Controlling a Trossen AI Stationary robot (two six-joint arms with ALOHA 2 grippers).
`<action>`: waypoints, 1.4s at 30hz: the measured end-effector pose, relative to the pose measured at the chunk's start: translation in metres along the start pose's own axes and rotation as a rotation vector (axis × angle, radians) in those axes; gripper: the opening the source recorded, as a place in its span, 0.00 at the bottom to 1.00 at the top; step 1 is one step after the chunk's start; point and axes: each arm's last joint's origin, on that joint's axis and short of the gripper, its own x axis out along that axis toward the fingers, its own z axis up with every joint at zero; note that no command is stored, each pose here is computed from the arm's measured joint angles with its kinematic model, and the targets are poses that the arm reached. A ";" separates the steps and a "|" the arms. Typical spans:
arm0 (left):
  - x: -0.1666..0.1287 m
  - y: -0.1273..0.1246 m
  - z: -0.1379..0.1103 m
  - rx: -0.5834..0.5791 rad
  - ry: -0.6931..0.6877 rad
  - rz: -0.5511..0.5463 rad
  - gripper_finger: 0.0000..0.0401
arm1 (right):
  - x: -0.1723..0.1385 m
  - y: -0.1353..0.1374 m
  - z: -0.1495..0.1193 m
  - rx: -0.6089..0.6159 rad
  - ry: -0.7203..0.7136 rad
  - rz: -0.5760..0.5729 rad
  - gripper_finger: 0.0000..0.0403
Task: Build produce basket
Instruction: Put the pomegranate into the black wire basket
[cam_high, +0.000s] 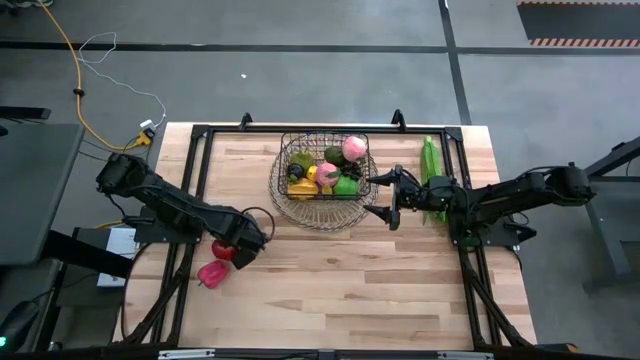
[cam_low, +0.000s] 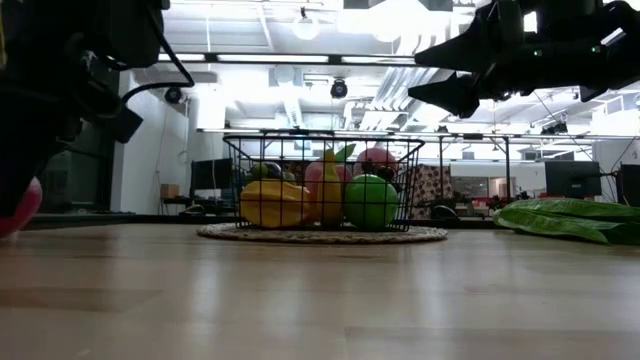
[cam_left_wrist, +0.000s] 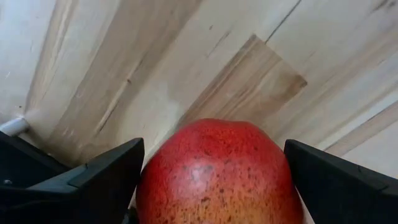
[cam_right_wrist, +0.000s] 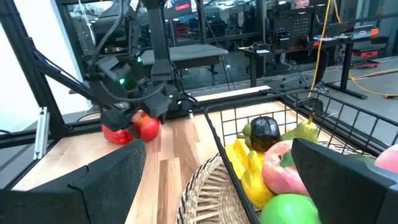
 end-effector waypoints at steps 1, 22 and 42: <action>0.001 -0.001 -0.001 0.005 0.001 0.003 0.94 | 0.000 0.000 0.000 0.000 0.000 -0.003 0.97; 0.001 -0.001 -0.010 0.092 0.130 -0.013 0.75 | 0.000 0.000 0.000 0.000 0.001 -0.005 0.97; -0.079 -0.041 0.028 0.556 -0.544 -0.204 0.71 | 0.000 -0.001 -0.001 -0.003 0.005 -0.019 0.97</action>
